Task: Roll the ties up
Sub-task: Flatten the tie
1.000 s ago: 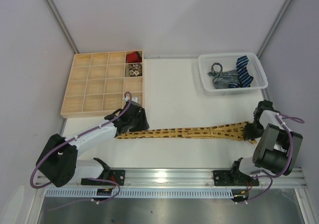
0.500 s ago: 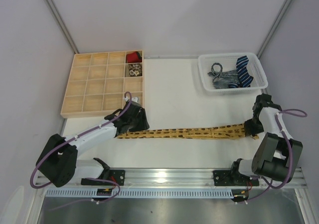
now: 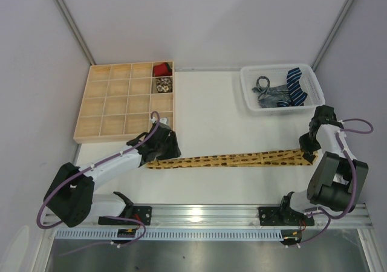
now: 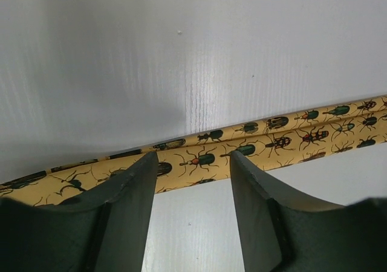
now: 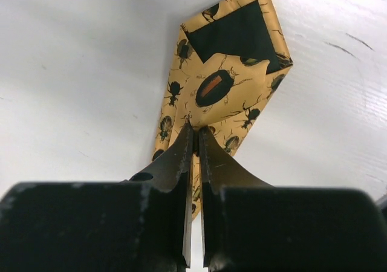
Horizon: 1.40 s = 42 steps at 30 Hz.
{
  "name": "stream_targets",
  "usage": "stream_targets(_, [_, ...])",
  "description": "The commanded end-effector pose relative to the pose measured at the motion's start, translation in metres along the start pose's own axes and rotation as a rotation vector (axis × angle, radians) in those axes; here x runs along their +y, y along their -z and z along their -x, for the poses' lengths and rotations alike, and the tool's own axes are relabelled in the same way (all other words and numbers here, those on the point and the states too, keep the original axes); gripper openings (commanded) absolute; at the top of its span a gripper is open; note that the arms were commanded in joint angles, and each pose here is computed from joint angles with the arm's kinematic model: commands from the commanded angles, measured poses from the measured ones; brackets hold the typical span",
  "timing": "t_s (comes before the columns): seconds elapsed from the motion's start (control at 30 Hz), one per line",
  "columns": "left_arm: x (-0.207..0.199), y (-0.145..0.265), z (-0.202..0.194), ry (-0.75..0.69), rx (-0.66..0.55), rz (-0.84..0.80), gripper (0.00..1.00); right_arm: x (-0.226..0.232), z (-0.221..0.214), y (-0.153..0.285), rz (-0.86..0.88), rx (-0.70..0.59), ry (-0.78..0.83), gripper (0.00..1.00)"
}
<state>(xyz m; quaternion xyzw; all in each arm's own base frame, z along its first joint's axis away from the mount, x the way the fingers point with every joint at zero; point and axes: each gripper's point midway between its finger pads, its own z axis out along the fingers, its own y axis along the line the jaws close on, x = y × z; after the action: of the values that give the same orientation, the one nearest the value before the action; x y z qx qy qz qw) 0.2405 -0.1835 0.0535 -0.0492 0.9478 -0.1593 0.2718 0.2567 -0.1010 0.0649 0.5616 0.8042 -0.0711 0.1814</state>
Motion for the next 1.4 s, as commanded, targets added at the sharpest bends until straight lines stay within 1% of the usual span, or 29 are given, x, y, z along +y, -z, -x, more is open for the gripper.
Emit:
stream_targets(0.0, [0.0, -0.003, 0.003, -0.005, -0.02, -0.02, 0.56, 0.012, 0.009, -0.015, 0.077, -0.026, 0.018, 0.0])
stream_targets(0.07, [0.007, -0.009, -0.002, 0.006, 0.007, -0.004, 0.53, 0.015, 0.011, -0.018, 0.094, -0.038, 0.015, 0.0])
stream_targets(0.1, [0.007, -0.01, -0.004, 0.014, 0.022, -0.012, 0.45, 0.015, 0.008, -0.021, 0.099, -0.032, 0.027, 0.0])
stream_targets(0.17, [0.016, -0.017, -0.008, 0.041, 0.056, 0.01, 0.33, 0.016, 0.006, -0.024, 0.105, -0.025, 0.029, 0.0])
stream_targets(0.2, [0.018, -0.019, -0.009, 0.055, 0.058, 0.013, 0.24, 0.016, 0.005, -0.025, 0.108, -0.02, 0.034, 0.0])
stream_targets(0.23, [0.018, -0.02, -0.015, 0.061, 0.084, 0.0, 0.2, 0.016, 0.004, -0.026, 0.111, -0.013, 0.032, 0.0])
stream_targets(0.27, [0.019, -0.02, -0.015, 0.071, 0.082, -0.003, 0.18, 0.016, 0.004, -0.027, 0.11, -0.011, 0.036, 0.0])
stream_targets(0.3, [0.021, -0.02, -0.017, 0.077, 0.084, 0.003, 0.13, 0.016, 0.003, -0.028, 0.114, -0.008, 0.039, 0.0])
stream_targets(0.33, [0.022, -0.019, -0.018, 0.078, 0.082, 0.001, 0.12, 0.015, 0.003, -0.029, 0.11, -0.006, 0.035, 0.0])
stream_targets(0.4, [0.024, -0.015, -0.018, 0.087, 0.065, 0.003, 0.1, 0.013, 0.002, -0.031, 0.106, -0.001, 0.037, 0.0])
stream_targets(0.57, [0.036, -0.007, -0.018, 0.103, 0.024, 0.048, 0.1, 0.011, 0.004, -0.035, 0.105, 0.008, 0.038, 0.0])
stream_targets(0.63, [0.04, -0.004, -0.017, 0.104, 0.014, 0.062, 0.11, 0.012, 0.003, -0.037, 0.111, 0.012, 0.037, 0.0])
stream_targets(0.67, [0.045, -0.003, -0.018, 0.102, 0.014, 0.08, 0.13, 0.012, 0.004, -0.038, 0.117, 0.009, 0.037, 0.0])
stream_targets(0.83, [0.045, 0.006, -0.012, 0.095, -0.001, 0.079, 0.15, 0.017, 0.002, -0.039, 0.152, 0.021, 0.045, 0.0])
stream_targets(0.87, [0.044, 0.009, -0.009, 0.091, -0.011, 0.074, 0.26, 0.017, 0.002, -0.039, 0.154, 0.022, 0.046, 0.0])
stream_targets(0.97, [0.041, 0.013, -0.008, 0.108, 0.003, 0.054, 0.49, 0.019, 0.005, -0.038, 0.163, 0.01, 0.049, 0.0])
stream_targets(1.0, [0.041, 0.013, -0.009, 0.112, 0.008, 0.05, 0.51, 0.019, 0.006, -0.037, 0.165, 0.003, 0.051, 0.0])
stream_targets(1.03, [0.042, 0.014, -0.011, 0.118, 0.014, 0.049, 0.51, 0.019, 0.006, -0.037, 0.169, 0.003, 0.052, 0.0])
stream_targets(1.07, [0.046, 0.014, -0.013, 0.127, 0.019, 0.066, 0.5, 0.019, 0.006, -0.037, 0.176, -0.002, 0.054, 0.0])
stream_targets(1.27, [0.067, 0.016, -0.019, 0.17, 0.014, 0.117, 0.19, 0.015, 0.004, -0.041, 0.163, -0.001, 0.054, 0.0])
stream_targets(1.37, [0.07, 0.014, -0.018, 0.174, 0.003, 0.127, 0.1, 0.014, 0.003, -0.042, 0.165, 0.002, 0.053, 0.0])
